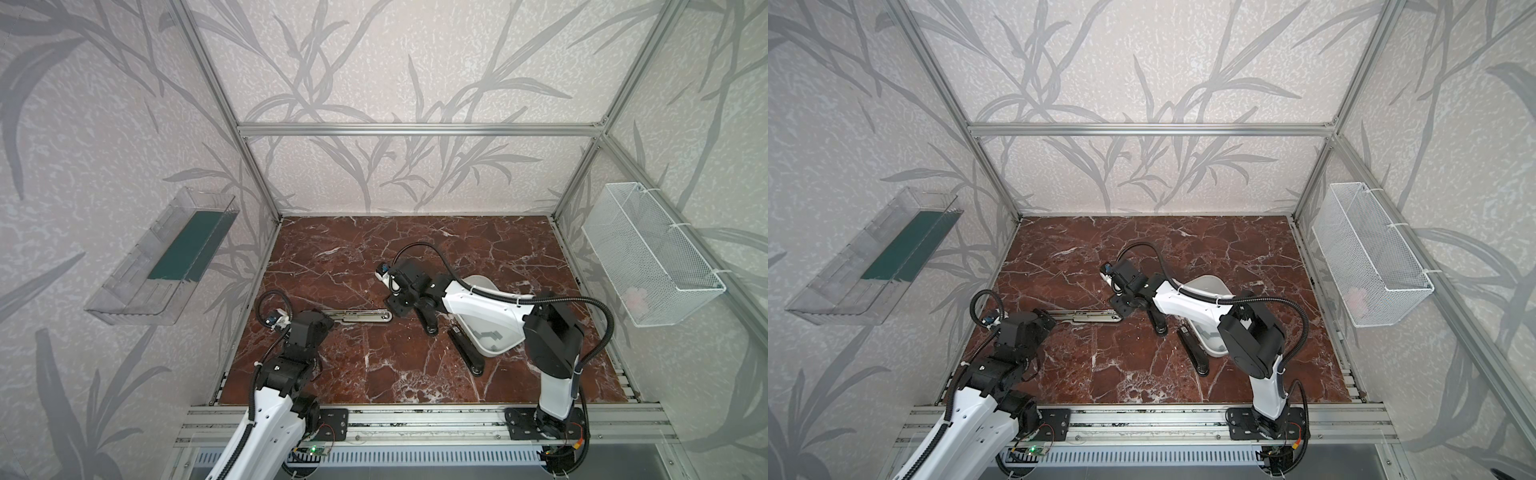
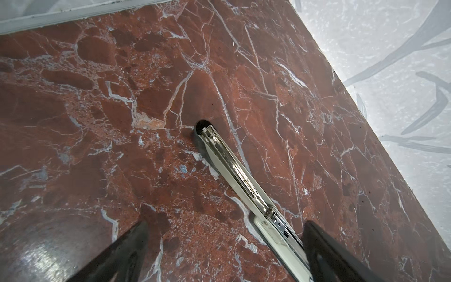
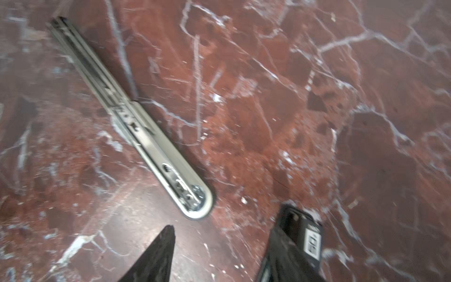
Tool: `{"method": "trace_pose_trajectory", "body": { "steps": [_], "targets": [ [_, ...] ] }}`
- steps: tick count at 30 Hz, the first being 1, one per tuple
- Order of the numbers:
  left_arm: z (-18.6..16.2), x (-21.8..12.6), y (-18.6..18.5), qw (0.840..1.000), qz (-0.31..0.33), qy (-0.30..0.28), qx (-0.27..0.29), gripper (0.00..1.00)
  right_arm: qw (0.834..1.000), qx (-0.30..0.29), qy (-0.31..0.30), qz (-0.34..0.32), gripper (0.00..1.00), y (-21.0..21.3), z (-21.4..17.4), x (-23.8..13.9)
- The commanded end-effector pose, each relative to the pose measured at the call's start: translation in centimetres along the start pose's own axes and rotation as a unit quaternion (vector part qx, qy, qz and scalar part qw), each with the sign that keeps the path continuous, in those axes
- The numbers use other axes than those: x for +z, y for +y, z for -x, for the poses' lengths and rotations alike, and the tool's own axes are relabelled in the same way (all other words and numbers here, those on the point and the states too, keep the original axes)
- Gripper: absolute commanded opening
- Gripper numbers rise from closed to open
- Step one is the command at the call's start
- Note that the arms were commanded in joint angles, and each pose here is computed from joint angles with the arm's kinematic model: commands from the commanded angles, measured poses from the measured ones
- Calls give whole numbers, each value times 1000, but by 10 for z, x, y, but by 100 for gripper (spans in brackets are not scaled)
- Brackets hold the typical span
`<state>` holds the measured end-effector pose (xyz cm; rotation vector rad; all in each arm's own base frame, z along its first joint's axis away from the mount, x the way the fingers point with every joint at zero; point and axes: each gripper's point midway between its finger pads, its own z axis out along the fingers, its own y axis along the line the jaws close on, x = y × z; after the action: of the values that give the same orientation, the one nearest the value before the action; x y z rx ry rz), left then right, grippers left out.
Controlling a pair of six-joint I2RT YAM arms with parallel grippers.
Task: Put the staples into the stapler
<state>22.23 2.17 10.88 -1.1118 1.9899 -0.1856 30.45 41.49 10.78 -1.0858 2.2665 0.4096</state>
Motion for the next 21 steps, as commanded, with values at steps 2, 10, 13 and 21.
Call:
{"method": "trace_pose_trajectory", "body": {
  "steps": [2,10,13,21],
  "targets": [
    [-7,6,-1,1000,1,25,-13,99,997,-43,5,70,63,33,9,31],
    [-6,6,-5,1000,-12,27,-11,99,994,-61,43,82,61,38,-3,69],
    [-6,5,-6,999,-16,28,-10,99,994,-63,55,70,54,33,-9,75],
    [-9,8,-9,999,-24,32,-11,99,995,-54,70,37,30,25,-28,63]
  ]
}}
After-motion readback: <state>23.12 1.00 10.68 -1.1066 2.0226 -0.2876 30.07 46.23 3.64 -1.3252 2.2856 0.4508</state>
